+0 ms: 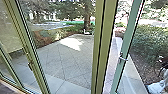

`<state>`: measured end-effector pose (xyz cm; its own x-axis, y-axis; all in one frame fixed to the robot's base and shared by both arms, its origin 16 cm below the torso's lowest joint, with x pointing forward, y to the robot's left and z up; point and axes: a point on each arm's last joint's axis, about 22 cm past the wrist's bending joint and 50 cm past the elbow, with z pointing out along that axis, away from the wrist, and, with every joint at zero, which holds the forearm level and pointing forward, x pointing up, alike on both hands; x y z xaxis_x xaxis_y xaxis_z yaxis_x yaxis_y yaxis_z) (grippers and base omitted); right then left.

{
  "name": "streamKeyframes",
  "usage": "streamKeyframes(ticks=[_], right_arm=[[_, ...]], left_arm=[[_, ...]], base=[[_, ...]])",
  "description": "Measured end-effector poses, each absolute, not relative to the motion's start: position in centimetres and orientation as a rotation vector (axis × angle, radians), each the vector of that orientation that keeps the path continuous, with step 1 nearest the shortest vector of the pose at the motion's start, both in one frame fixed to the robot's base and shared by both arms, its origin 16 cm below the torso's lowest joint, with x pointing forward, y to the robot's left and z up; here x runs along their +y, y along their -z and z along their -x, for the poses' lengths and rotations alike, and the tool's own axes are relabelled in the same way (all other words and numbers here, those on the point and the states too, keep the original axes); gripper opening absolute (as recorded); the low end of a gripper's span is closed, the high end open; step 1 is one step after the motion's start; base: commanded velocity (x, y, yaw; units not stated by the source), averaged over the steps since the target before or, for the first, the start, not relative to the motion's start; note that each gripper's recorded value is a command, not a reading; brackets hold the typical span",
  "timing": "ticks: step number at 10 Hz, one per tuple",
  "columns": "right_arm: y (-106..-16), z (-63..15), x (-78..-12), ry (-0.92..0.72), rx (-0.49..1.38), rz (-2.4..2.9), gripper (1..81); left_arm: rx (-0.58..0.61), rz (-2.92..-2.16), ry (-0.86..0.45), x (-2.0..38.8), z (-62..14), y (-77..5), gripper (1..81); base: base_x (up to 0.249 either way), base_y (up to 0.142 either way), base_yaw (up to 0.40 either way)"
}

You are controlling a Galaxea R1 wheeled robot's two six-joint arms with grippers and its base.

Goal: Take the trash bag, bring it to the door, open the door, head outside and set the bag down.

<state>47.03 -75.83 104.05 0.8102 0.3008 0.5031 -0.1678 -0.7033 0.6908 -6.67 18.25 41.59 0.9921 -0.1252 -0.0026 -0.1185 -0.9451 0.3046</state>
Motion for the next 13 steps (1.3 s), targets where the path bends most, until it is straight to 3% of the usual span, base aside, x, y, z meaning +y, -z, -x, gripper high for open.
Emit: streamKeyframes(ticks=[7, 13], right_arm=[[-101.5, -35.5, -83.1, -0.753, -0.087, -2.285, 81.1], [-101.6, -35.6, -85.4, -0.795, -0.072, -2.244, 81.1]], left_arm=[[-0.347, -2.801, 0.061, 17.6, 4.7, -41.4, 1.0], [-0.347, -2.800, 0.065, 17.5, 5.2, -41.4, 1.0]], base=[[0.000, 0.000, 0.000], [0.000, 0.000, 0.000]])
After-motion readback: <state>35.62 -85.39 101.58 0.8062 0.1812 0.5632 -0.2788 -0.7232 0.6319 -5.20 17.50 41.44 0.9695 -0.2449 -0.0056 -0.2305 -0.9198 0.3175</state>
